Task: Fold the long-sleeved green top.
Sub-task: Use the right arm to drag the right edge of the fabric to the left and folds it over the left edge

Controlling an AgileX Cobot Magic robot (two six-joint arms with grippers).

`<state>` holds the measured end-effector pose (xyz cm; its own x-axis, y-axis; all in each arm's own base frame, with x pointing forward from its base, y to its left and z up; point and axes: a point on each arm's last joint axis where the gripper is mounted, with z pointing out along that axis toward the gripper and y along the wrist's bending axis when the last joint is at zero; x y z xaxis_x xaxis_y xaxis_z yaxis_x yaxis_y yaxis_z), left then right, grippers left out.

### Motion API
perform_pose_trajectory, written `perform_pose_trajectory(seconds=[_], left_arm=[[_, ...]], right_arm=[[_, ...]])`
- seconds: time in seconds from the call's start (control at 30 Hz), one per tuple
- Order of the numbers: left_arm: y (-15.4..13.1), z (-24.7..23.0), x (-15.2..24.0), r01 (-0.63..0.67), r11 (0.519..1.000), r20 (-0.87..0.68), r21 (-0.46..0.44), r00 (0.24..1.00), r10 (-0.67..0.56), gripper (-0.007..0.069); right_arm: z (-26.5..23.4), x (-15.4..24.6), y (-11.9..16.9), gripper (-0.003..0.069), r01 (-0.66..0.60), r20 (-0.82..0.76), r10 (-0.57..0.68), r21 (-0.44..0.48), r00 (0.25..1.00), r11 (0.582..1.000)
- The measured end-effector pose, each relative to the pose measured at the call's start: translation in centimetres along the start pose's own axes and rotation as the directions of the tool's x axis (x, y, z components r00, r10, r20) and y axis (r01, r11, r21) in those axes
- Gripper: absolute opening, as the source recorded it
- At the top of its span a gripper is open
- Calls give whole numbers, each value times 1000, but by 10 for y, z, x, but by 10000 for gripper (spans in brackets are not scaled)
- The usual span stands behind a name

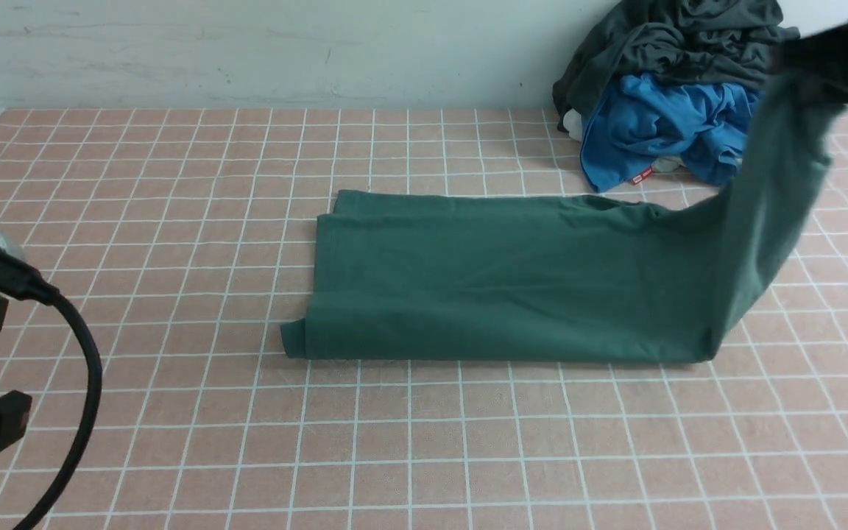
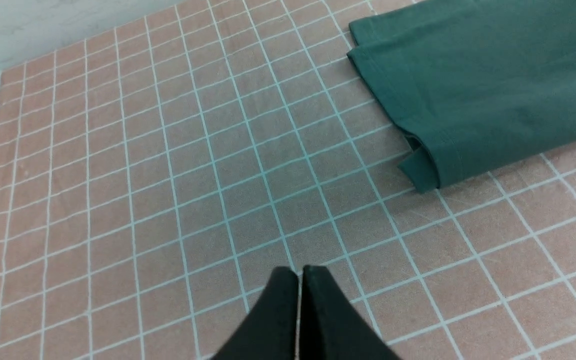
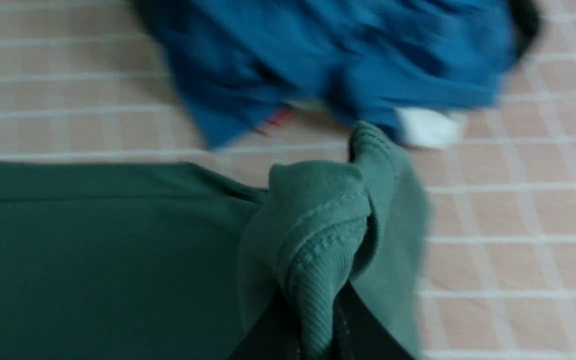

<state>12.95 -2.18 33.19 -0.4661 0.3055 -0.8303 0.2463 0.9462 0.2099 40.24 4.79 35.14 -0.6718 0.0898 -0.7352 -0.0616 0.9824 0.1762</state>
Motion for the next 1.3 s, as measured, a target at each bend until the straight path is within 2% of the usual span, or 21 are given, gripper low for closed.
perform_pose_trajectory(seconds=[0.1, 0.13, 0.23, 0.4, 0.6, 0.83, 0.93, 1.13, 1.2, 1.3], left_arm=[[-2, 5, 7, 1, 1000, -16, 8, 1000, -1, -3], [-2, 5, 7, 1, 1000, -15, 8, 1000, -1, -3], [-3, 7, 10, 6, 1000, -23, 14, 1000, -6, -3], [-4, 7, 9, 9, 1000, -18, 15, 1000, -9, -3], [-4, 7, 9, 13, 1000, -17, 18, 1000, -12, -3], [-3, -2, 7, 37, 999, 47, 12, 998, -37, -3], [-1, -13, 6, 32, 999, 98, -3, 995, -31, -3], [-2, -19, 17, 15, 999, 171, -29, 985, -10, -3], [-4, -17, 25, 12, 1000, 178, -28, 984, -7, -3], [-6, -17, 30, 10, 999, 217, -30, 976, -3, -3]], right_arm=[[14, 11, 68, 10, 31, 29, -25, -202, 999, 979], [15, 12, 72, 10, 36, 30, -30, -212, 999, 977], [45, 42, 139, 10, 131, 39, -125, -353, 991, 927], [91, 85, 188, 10, 164, 40, -162, -418, 986, 893], [127, 111, 210, 44, 117, -6, -135, -453, 991, 884], [122, 86, 231, 231, 118, 7, -136, -541, 991, 833], [110, 72, 237, 269, 183, 53, -186, -561, 981, 807], [100, 60, 236, 274, 389, 128, -379, -506, 917, 770], [107, 66, 233, 256, 417, 92, -428, -482, 899, 771], [130, 86, 227, 207, 385, -23, -444, -458, 896, 801]])
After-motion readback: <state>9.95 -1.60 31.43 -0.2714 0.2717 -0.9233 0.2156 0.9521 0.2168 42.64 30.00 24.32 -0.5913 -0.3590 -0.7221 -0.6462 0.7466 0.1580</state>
